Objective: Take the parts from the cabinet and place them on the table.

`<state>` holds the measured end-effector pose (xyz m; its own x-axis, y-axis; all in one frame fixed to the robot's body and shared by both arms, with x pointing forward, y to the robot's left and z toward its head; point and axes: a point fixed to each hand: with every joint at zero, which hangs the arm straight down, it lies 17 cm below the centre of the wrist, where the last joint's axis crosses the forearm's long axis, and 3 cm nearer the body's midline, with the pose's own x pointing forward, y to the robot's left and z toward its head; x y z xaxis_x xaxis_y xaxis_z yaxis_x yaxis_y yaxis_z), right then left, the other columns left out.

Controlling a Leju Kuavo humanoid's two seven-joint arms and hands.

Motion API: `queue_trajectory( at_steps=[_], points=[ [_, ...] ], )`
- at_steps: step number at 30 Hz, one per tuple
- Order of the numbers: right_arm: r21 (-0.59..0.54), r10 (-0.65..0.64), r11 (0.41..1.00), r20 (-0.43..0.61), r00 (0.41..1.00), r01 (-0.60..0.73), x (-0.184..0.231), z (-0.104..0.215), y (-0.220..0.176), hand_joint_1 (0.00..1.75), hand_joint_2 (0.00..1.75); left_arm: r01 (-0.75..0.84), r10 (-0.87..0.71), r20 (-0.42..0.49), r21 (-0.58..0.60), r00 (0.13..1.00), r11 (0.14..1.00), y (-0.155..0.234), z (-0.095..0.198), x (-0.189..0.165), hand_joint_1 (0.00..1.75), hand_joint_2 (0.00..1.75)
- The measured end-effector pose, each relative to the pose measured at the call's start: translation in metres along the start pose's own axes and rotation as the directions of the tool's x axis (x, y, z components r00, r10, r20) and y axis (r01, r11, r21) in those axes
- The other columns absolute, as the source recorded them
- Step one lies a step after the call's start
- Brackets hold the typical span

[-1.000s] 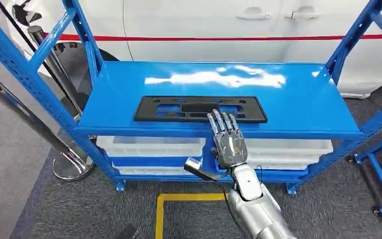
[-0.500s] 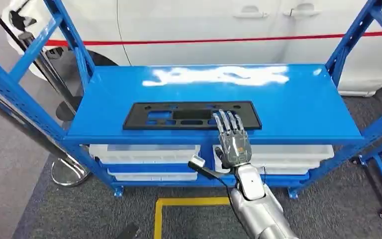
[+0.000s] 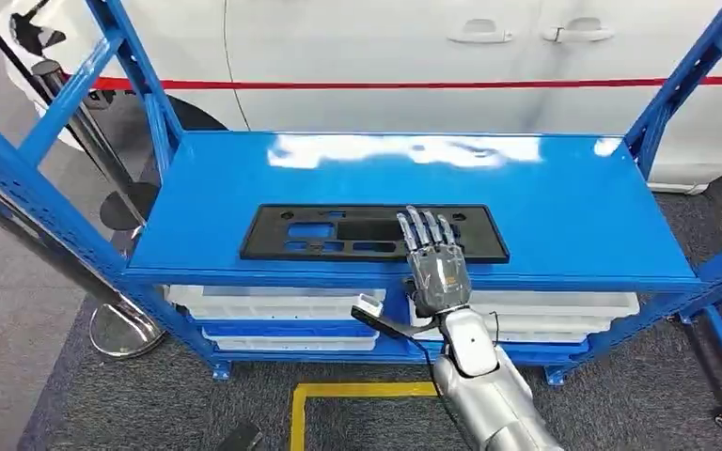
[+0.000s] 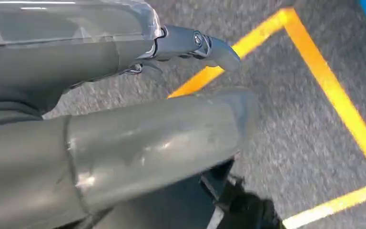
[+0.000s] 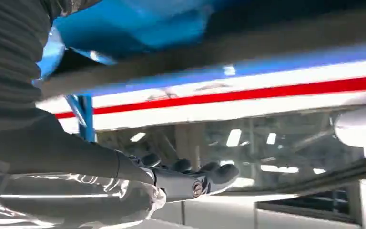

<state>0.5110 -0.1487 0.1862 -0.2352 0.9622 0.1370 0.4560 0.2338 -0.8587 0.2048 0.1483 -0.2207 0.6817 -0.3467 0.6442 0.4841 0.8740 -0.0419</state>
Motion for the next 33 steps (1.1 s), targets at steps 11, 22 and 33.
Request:
queue_trajectory(
  at_steps=[11, 22, 33],
  points=[
    [0.014, 0.003, 1.000, -0.008, 1.000, -0.003, -0.004, 0.005, 0.005, 0.00, 1.75, 0.006, -0.006, 0.002, -0.004, 1.000, 1.000, -0.001, -0.001, 0.002, 0.00, 0.00],
    [0.014, 0.002, 1.000, -0.011, 1.000, -0.002, -0.005, 0.005, 0.005, 0.28, 1.75, -0.002, 0.002, 0.022, -0.002, 1.000, 1.000, -0.001, 0.000, 0.004, 0.00, 0.00],
    [0.009, -0.009, 1.000, -0.016, 1.000, 0.009, -0.007, 0.005, 0.003, 1.75, 1.75, -0.009, 0.008, 0.041, 0.023, 0.999, 1.000, 0.006, -0.002, 0.011, 0.00, 0.00]
  ],
)
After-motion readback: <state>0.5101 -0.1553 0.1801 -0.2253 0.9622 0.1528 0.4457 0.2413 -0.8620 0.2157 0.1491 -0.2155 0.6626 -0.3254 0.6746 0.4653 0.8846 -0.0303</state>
